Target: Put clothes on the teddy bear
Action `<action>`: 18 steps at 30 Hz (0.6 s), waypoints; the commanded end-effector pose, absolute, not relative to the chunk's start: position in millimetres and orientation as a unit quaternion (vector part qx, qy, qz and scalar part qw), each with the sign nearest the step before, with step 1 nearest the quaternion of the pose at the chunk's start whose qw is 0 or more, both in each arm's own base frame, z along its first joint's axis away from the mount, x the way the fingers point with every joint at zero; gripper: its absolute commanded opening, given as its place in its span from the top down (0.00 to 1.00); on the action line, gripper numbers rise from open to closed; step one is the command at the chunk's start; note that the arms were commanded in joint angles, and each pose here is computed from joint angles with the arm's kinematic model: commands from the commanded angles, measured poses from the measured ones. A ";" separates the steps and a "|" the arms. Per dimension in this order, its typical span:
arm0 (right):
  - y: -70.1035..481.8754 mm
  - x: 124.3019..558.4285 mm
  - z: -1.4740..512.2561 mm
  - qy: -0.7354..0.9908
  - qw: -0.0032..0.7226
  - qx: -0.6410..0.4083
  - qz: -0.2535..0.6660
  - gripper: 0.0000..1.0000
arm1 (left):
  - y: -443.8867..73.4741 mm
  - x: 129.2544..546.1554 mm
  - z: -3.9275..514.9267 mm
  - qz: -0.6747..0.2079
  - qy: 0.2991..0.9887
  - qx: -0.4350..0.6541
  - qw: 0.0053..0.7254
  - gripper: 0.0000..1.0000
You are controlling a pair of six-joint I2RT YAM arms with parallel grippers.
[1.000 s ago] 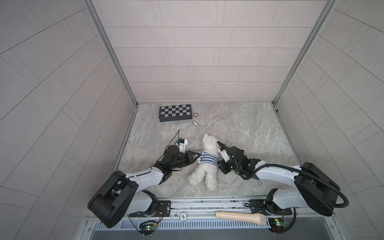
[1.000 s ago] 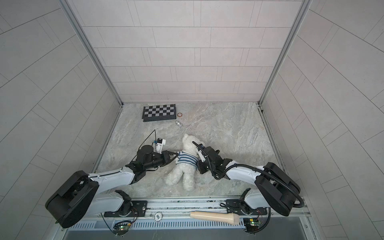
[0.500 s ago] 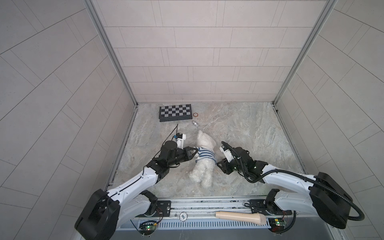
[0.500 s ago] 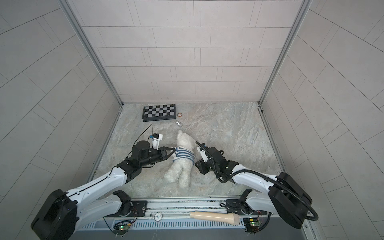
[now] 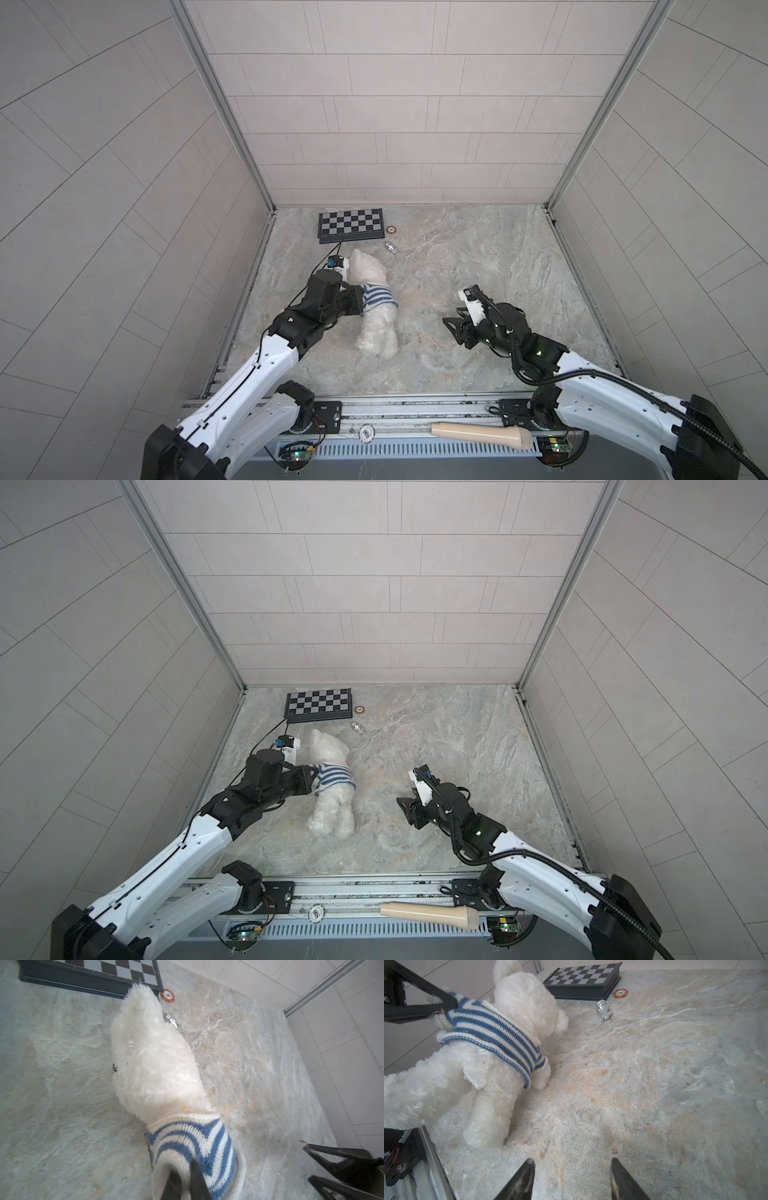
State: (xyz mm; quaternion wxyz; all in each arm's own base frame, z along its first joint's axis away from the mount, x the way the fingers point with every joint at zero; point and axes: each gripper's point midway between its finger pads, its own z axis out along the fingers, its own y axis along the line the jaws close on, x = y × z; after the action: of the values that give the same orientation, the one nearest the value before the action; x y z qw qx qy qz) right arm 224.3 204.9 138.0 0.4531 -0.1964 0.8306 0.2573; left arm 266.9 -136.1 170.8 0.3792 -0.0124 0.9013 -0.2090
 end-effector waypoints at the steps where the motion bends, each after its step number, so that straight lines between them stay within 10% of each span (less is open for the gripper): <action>1: 195.2 224.9 136.1 0.834 0.460 -0.190 0.238 0.40 | -115.5 268.0 172.3 -0.135 0.912 -0.004 0.388 1.00; 18: 165.4 225.7 152.6 0.822 0.497 -0.152 0.234 0.39 | -189.9 284.2 166.8 -0.055 0.925 0.076 0.369 1.00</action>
State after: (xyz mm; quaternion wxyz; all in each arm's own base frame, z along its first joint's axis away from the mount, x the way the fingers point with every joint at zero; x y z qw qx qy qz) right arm 226.2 172.0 157.6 0.4995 -0.1599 0.8171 0.2394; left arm 278.3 -178.0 157.1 0.3556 0.0760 0.9299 -0.0559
